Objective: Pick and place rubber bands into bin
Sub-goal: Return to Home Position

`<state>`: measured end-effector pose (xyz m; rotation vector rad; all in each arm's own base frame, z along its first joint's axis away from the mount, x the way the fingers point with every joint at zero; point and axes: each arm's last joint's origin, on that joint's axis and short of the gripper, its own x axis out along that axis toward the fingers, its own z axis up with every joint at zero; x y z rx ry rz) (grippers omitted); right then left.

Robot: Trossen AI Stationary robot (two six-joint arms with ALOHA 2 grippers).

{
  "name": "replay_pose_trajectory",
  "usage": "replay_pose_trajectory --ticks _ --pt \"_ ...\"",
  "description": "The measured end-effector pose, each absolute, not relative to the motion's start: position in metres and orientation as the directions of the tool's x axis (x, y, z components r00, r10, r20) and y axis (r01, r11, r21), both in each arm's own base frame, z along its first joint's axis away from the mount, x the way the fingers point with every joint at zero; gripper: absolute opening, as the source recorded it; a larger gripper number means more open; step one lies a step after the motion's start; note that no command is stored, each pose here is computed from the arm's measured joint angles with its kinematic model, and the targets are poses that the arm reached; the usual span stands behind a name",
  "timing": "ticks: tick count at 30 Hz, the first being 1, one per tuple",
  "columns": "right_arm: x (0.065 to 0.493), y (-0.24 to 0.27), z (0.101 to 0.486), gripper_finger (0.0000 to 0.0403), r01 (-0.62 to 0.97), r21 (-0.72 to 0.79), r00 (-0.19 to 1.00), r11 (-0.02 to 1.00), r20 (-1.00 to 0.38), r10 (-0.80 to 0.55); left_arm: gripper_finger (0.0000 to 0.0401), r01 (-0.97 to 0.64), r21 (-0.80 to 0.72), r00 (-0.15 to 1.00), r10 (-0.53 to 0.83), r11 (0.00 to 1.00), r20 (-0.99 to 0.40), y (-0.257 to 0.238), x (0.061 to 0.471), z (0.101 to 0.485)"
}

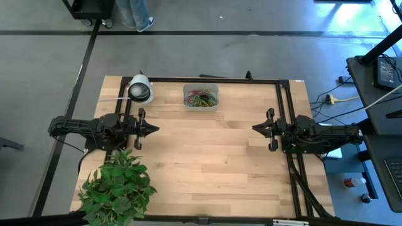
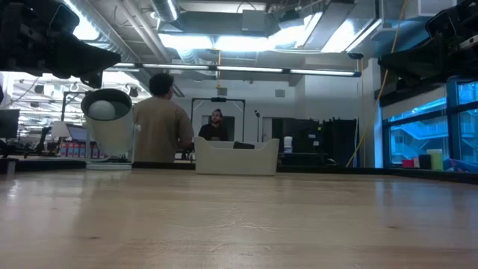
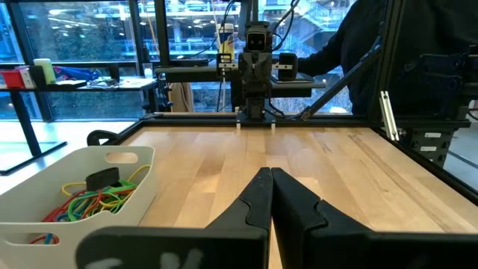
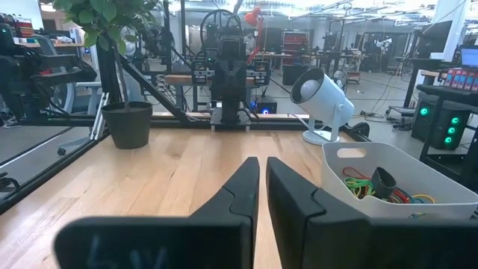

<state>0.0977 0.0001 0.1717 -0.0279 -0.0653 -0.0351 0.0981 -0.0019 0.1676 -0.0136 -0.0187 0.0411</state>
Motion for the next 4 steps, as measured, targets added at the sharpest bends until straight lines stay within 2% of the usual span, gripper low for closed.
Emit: replay_pose_trajectory --ticks 4 --pt "0.0977 0.0001 0.1717 0.0032 0.036 -0.027 0.997 0.999 0.066 -0.034 0.0002 -0.041 -0.014 0.999 0.041 0.999 0.018 -0.0019 0.0981 0.1676"
